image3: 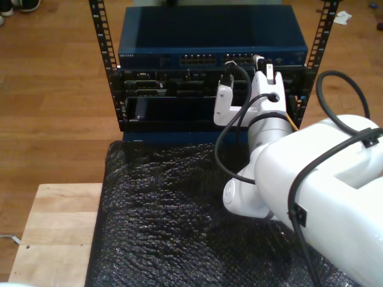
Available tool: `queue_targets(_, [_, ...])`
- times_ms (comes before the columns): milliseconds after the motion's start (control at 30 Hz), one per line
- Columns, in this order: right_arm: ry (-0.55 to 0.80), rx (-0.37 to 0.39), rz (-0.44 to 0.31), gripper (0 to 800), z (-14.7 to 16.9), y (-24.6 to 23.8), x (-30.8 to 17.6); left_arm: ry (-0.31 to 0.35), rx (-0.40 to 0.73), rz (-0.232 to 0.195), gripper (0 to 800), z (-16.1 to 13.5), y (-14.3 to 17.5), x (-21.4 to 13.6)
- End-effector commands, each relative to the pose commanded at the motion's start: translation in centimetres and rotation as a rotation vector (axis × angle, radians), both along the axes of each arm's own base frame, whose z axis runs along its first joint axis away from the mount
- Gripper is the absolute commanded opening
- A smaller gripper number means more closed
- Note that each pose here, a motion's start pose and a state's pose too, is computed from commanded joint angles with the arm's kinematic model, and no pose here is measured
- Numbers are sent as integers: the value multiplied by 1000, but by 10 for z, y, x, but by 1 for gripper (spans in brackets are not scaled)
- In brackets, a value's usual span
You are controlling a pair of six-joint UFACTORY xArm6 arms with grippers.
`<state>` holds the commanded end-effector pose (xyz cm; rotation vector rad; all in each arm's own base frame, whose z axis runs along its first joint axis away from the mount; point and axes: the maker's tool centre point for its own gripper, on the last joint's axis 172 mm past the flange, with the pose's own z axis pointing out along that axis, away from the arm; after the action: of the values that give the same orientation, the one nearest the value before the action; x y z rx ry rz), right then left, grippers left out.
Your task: Grab the cable and plug it in
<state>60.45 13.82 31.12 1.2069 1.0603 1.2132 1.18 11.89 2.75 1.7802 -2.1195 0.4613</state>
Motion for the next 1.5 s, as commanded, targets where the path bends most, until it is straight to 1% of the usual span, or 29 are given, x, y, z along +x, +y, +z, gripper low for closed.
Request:
queue_targets(67, [-16, -4, -5, 0, 0, 0, 1, 1, 0, 1, 800, 0, 0, 0])
queue_targets(300, [1, -16, -1, 0, -20, 5, 10, 0, 0, 0, 800, 0, 0, 0])
queue_targets(600, [-3, -18, -15, 0, -32, 0, 25, 0, 0, 0, 800, 0, 0, 0])
queue_targets(1033, [1, -21, -35, 0, -36, -14, 30, 1, 0, 1, 800, 0, 0, 0])
queue_targets(1167, [-16, -36, 2, 0, -33, -5, 38, 0, 0, 0, 800, 0, 0, 0])
queue_targets(1500, [-34, -35, -6, 0, -29, -13, 48, 0, 0, 0, 800, 0, 0, 0])
